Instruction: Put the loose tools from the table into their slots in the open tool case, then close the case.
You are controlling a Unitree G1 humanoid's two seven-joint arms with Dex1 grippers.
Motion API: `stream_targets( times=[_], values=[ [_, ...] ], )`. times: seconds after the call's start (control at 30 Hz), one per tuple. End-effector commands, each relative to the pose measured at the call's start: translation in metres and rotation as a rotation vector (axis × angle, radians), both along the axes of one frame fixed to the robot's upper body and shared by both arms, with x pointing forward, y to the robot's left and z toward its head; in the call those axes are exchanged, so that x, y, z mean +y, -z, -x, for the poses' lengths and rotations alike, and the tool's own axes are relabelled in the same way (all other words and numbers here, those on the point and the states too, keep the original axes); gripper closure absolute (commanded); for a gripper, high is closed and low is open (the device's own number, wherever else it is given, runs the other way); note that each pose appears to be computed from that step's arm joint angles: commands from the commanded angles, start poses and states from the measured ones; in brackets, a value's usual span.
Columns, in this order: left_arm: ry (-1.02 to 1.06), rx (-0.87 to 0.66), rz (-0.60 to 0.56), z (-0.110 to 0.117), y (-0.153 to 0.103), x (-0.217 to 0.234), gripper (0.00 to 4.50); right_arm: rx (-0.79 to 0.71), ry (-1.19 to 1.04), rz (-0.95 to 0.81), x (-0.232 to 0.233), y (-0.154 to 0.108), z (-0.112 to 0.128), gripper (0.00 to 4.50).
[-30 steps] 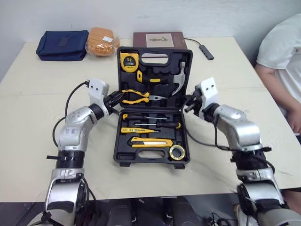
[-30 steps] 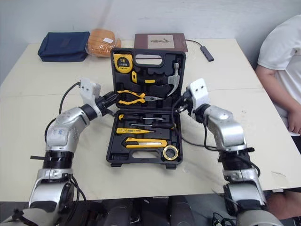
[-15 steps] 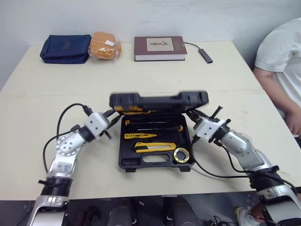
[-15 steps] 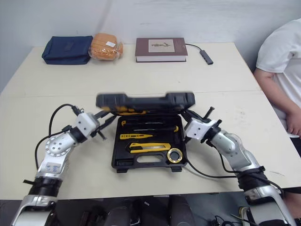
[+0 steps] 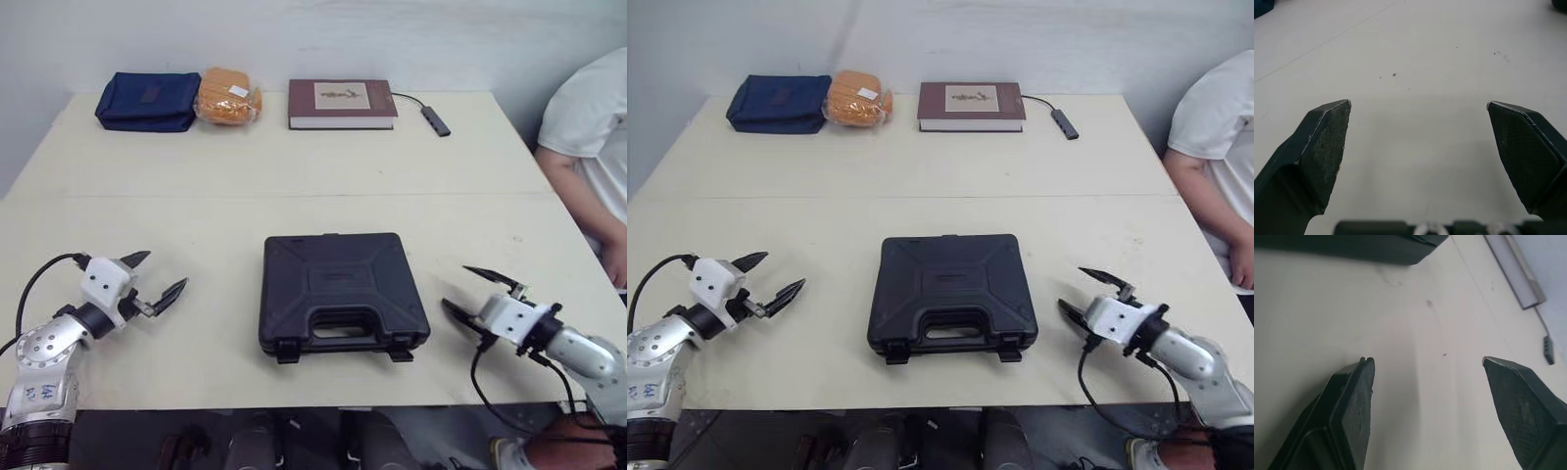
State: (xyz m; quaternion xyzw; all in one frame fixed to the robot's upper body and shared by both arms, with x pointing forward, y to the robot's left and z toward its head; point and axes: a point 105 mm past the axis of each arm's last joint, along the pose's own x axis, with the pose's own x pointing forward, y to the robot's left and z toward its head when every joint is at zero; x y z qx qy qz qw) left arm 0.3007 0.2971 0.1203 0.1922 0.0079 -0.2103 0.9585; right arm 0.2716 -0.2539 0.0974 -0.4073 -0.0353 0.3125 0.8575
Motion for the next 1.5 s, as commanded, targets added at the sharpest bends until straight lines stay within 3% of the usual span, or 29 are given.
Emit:
stream_targets(
  times=[0.03, 0.23, 0.27, 0.33, 0.4, 0.53, 0.73, 0.77, 1.03, 1.17, 1.3, 1.5],
  values=[
    [0.009, -0.069, 0.006, -0.004, -0.024, 0.000, 0.00, -0.031, 0.008, -0.060, -0.006, -0.023, 0.003, 0.76],
    [0.079, -0.071, 0.028, -0.009, -0.031, -0.013, 0.00, 0.137, 0.035, -0.160, -0.014, -0.017, 0.027, 0.76],
    [0.089, -0.074, 0.029, -0.009, -0.033, -0.015, 0.00, 0.140, 0.038, -0.168, -0.014, -0.018, 0.029, 1.00],
    [0.108, -0.067, 0.041, -0.011, -0.034, -0.020, 0.00, 0.149, 0.034, -0.178, -0.012, -0.019, 0.031, 1.60],
    [0.149, -0.064, 0.055, -0.011, -0.036, -0.028, 0.00, 0.177, 0.011, -0.177, -0.007, -0.017, 0.037, 2.56],
    [0.224, -0.051, 0.071, -0.021, -0.040, -0.048, 1.31, 0.238, -0.015, -0.220, 0.004, -0.018, 0.045, 4.50],
    [0.319, 0.016, 0.067, -0.042, -0.036, -0.073, 4.12, 0.451, -0.146, -0.223, 0.034, 0.001, 0.071, 4.50],
    [0.324, 0.022, 0.065, -0.044, -0.036, -0.075, 4.41, 0.466, -0.154, -0.228, 0.037, 0.002, 0.073, 4.50],
    [0.500, 0.163, 0.020, -0.083, -0.021, -0.126, 4.41, 0.619, -0.223, -0.283, 0.071, 0.023, 0.079, 4.50],
    [0.519, 0.178, 0.050, -0.101, -0.023, -0.141, 4.41, 0.663, -0.280, -0.191, 0.082, 0.038, 0.084, 4.50],
    [0.536, 0.210, 0.003, -0.108, -0.012, -0.151, 4.41, 0.643, -0.270, -0.204, 0.091, 0.043, 0.077, 4.50],
    [0.587, 0.283, 0.002, -0.106, -0.002, -0.154, 4.41, 0.472, -0.168, -0.189, 0.083, 0.043, 0.046, 4.50]
  ],
)
